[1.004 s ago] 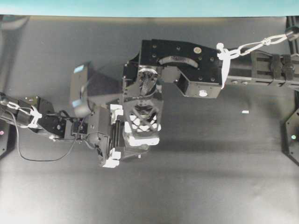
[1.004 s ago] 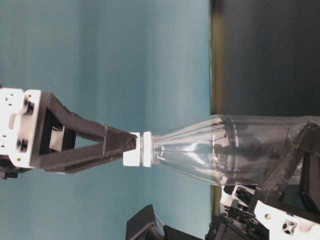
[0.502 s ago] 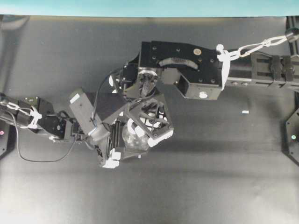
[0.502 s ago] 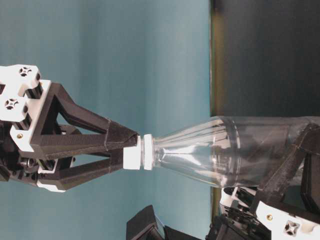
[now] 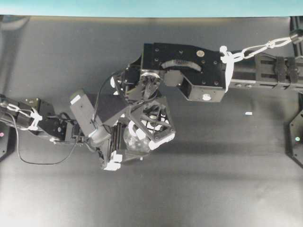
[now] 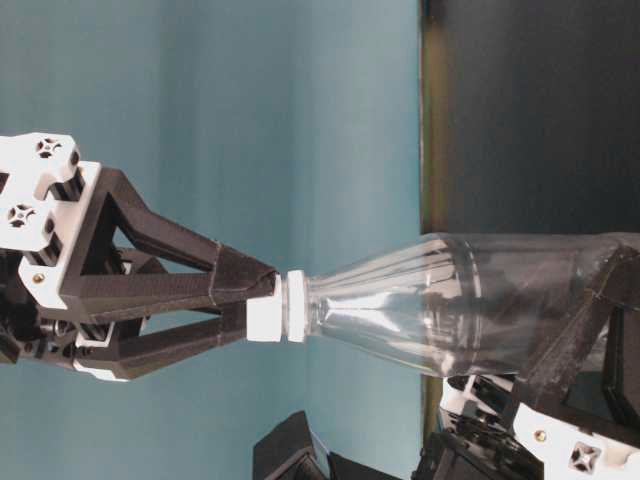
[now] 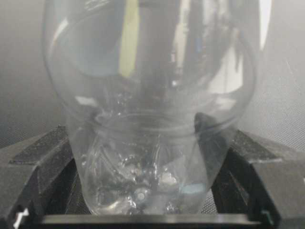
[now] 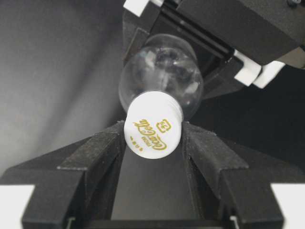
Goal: Open the bottle cap by holding the bottle with the left arm and twisting the cap with the right arm.
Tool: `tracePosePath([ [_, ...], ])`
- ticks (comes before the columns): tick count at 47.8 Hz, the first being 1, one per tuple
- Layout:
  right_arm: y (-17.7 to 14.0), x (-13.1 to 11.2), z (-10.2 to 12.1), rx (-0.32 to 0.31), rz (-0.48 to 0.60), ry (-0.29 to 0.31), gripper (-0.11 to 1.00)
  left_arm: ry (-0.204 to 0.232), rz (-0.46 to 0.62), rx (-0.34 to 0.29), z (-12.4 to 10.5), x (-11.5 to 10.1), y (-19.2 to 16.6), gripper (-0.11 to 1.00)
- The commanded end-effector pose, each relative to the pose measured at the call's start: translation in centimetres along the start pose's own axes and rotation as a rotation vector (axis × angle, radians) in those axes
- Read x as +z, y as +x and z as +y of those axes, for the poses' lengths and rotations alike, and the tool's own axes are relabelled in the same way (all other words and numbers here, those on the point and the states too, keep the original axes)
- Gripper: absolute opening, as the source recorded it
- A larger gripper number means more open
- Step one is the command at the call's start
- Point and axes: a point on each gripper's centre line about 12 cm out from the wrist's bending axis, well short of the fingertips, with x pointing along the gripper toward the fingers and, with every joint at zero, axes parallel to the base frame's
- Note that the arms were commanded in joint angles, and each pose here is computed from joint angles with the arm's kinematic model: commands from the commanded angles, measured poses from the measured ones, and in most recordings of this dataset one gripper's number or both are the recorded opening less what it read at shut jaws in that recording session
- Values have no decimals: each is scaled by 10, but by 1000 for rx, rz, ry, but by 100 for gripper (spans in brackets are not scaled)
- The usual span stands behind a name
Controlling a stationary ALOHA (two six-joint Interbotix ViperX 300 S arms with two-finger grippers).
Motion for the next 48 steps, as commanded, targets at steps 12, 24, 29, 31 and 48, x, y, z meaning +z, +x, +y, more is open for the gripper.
tracePosePath([
  [12,-7,5,12,-10,-26,-11,38,0,5,-4,-1,2,3,82],
  [24,-12,2,21,-38,-45,4,78,-4,3,-3,-1,3,4,82],
  [29,-25,2,24,-74,-72,38,79,-4,2,-3,-1,3,4,82],
  [31,-33,2,24,-92,-85,52,79,-4,5,-6,-2,2,4,82],
  [48,-93,11,27,-172,-213,475,79,-8,3,-3,-1,3,4,82],
])
